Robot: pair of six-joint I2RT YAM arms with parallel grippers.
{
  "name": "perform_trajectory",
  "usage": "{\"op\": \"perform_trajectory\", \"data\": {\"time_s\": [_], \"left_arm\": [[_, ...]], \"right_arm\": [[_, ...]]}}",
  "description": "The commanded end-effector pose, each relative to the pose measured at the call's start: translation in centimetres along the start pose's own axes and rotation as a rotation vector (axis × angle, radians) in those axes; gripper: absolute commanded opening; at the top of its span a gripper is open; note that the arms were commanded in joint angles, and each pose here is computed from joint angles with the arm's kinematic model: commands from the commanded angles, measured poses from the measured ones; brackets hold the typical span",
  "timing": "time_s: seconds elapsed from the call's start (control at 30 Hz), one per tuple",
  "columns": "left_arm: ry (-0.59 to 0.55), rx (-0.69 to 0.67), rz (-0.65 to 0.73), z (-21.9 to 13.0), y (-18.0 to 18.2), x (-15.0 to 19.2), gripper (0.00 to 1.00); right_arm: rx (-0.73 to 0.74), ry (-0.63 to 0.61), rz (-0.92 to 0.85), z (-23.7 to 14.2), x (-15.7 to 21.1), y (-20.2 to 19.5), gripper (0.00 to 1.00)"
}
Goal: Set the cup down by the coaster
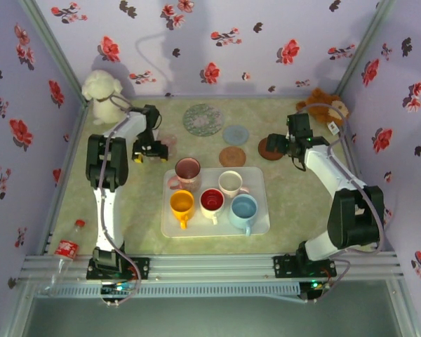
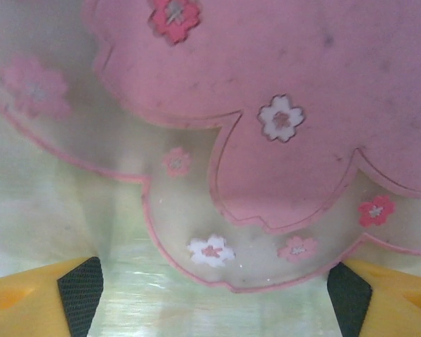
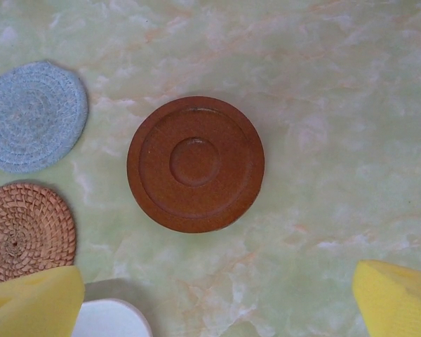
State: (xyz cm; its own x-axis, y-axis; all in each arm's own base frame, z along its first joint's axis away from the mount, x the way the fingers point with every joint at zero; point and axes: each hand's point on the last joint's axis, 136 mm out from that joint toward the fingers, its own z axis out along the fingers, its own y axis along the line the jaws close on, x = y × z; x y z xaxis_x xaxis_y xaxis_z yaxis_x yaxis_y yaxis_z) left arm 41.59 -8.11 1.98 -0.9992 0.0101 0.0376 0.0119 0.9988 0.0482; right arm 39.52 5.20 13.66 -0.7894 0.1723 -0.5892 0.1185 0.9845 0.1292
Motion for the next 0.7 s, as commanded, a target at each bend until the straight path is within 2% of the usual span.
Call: {"op": "perform_trajectory", "data": {"time_s": [0.0,0.37,0.53,0.67], "left_arm": [[0.034,-0.093,-0.044,0.4,3.8,-0.1,0.87],[-0.006,-0.056,-0.134,-0.1,6.6,-1.6,0.88],[-0.078,-0.013,-0.131,-3.2,5.9,-2.1,0.88],[-0.183,0.036,-0.108,-7.6,4.1,-3.0,0.87]], "right_arm": [[0.016,-0.018,-0.023,-0.1,-0.9,0.1,0.99],[0.007,-0.004,-0.024,0.3,-1.0,0.4,0.99],[0.004,-0.003,-0.028,0.0,-1.1,0.5,0.99],[0.000,-0.006,-0.031,-0.3,-1.7,0.7,0.99]]}}
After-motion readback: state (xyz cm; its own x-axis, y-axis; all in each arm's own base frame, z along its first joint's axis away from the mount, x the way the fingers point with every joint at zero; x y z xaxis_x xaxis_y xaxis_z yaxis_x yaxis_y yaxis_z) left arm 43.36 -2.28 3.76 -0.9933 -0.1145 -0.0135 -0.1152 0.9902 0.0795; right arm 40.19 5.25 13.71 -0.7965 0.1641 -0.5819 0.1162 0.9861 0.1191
